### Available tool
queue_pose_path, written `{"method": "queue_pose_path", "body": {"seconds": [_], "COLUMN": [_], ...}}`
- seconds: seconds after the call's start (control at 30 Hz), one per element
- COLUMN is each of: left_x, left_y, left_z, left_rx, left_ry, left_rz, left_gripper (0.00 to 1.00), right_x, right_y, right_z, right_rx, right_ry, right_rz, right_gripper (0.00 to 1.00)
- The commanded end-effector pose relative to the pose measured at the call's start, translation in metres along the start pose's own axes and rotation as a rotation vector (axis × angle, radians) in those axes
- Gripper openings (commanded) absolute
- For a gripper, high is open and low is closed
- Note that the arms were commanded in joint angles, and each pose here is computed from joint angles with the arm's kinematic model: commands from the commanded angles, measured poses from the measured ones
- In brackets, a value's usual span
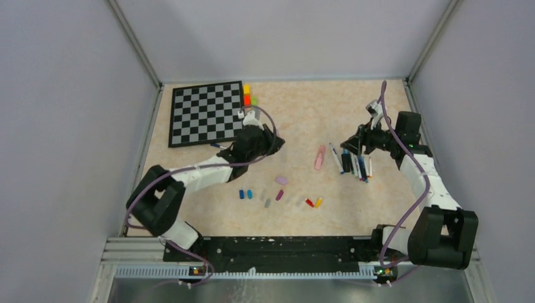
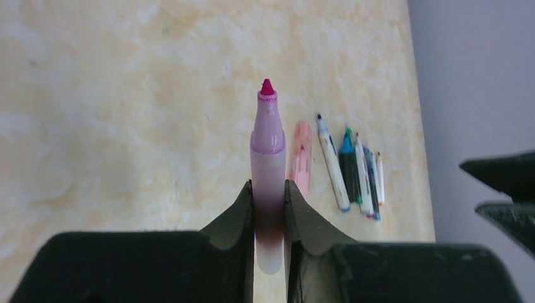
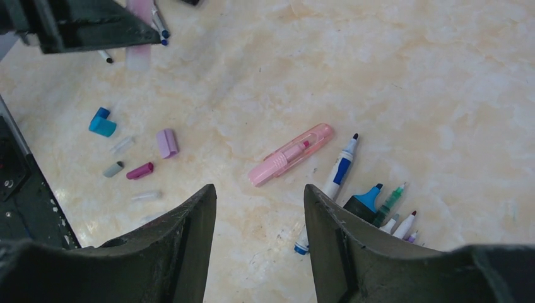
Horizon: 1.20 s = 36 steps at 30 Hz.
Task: Open the pen caps
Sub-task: Place the pen at the center of the board.
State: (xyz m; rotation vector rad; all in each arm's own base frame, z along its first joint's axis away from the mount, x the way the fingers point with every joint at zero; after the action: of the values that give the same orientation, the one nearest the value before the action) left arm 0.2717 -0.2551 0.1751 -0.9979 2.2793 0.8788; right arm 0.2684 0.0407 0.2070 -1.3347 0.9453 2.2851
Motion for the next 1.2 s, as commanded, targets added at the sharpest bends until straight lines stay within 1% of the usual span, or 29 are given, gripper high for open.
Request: {"method": "queue_pose_path", "body": {"seconds": [0.0, 0.07, 0.1, 0.2, 0.4, 0.47, 0.53, 0.63, 0.7, 0.77, 0.9, 1.03, 1.17], "left_x": [-0.031, -0.037, -0.036, -0.038, -0.038, -0.036, -0.034, -0.033, -0.033, -0.035, -0.041, -0.058, -0.077], "left_y": [-0.041, -0.062, -0.072, -0.099, -0.135, -0.142, -0.147, -0.152, -0.152, -0.152, -0.145, -0.132, -0.11], "left_z": [0.001, 0.008, 0.011, 0.018, 0.032, 0.036, 0.039, 0.042, 0.044, 0.045, 0.045, 0.034, 0.017], "left_rx": [-0.085, -0.113, -0.109, -0.096, -0.07, -0.079, -0.088, -0.097, -0.095, -0.094, -0.098, -0.074, -0.031], "left_ry": [-0.024, -0.018, -0.015, -0.012, 0.022, 0.03, 0.035, 0.039, 0.042, 0.039, 0.019, -0.036, -0.113], "left_rz": [0.039, 0.094, 0.14, 0.205, 0.27, 0.278, 0.285, 0.291, 0.297, 0.296, 0.303, 0.27, 0.238], "left_gripper": [0.0, 0.0, 0.0, 0.0, 0.0, 0.02, 0.07, 0.2, 0.26, 0.34, 0.45, 0.51, 0.53], "right_x": [-0.01, -0.01, -0.01, -0.011, -0.01, -0.01, -0.009, -0.01, -0.01, -0.01, -0.011, -0.01, -0.01], "right_y": [0.004, 0.005, 0.005, 0.005, 0.005, 0.005, 0.005, 0.005, 0.005, 0.005, 0.005, 0.005, 0.006], "right_z": [-0.003, -0.003, -0.004, -0.004, -0.004, -0.003, -0.003, -0.003, -0.003, -0.002, -0.002, -0.002, -0.002], "right_rx": [-0.007, -0.003, 0.0, 0.008, 0.003, -0.007, -0.009, -0.011, -0.013, -0.014, -0.017, -0.019, -0.023], "right_ry": [0.033, 0.037, 0.039, 0.044, 0.047, 0.045, 0.04, 0.039, 0.041, 0.041, 0.046, 0.046, 0.05], "right_rz": [-0.045, -0.046, -0.046, -0.044, -0.044, -0.043, -0.04, -0.038, -0.037, -0.036, -0.035, -0.03, -0.03], "right_gripper": [0.52, 0.52, 0.52, 0.52, 0.52, 0.52, 0.52, 0.52, 0.52, 0.52, 0.52, 0.52, 0.52]}}
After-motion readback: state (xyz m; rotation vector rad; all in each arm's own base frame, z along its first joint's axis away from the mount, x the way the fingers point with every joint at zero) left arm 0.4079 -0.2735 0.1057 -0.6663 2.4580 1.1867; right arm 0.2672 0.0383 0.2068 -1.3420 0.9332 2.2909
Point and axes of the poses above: each gripper's point midway between its finger pads, its own y axis back along the fingers, its own z axis along the line the jaws close on, x = y × z, the point moved 8 cm from there along y, back along the fingers, and after that the axes turned 2 degrees about -y, right-handed, at the moved point
